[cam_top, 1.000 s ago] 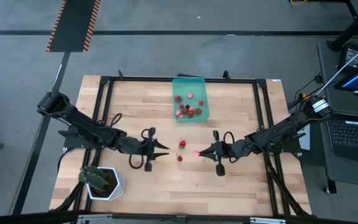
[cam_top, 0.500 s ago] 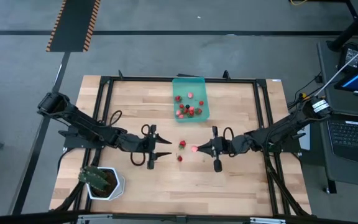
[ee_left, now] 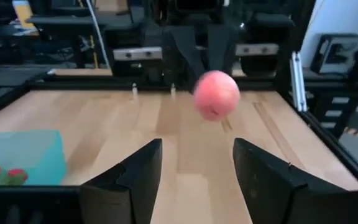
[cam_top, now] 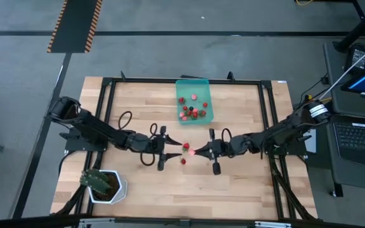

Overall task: Pick and placing Produce into tupperware
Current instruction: Put the pink peach into the blue bin

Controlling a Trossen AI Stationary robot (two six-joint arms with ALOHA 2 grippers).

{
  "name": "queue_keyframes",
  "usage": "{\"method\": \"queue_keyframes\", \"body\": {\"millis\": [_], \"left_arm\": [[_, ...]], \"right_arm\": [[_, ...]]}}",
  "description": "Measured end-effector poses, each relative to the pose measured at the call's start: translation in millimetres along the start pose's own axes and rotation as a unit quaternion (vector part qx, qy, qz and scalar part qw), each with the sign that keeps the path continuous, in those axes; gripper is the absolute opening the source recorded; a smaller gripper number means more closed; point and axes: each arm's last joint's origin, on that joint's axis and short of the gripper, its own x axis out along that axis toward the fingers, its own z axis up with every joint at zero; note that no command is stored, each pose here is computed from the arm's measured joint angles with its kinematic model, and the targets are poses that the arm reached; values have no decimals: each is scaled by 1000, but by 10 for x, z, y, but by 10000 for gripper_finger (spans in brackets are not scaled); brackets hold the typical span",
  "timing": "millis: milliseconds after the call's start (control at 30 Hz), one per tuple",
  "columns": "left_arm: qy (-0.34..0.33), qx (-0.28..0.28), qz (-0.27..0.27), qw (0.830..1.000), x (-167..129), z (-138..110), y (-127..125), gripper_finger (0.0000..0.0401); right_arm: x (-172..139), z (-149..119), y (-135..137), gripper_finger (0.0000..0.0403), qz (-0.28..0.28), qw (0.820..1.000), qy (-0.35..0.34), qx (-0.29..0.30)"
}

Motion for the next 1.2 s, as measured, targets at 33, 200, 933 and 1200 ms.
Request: {"method": "queue_keyframes", "body": {"millis": [33,200,933,1200], "left_arm": [[-5,-2,-5,1000,14,1,13,192],[-11,-5,-22,1000,44,28,42,192],[-5,-3,-47,999,61,58,10,192],[-6,10,-46,999,61,60,11,152]], "right_arm": [[17,7,5,3,0,1000,-1,-2],[101,23,18,3,10,1000,0,-13],[347,58,-46,3,18,1000,0,-23],[347,58,-49,3,18,1000,-1,-23]]}}
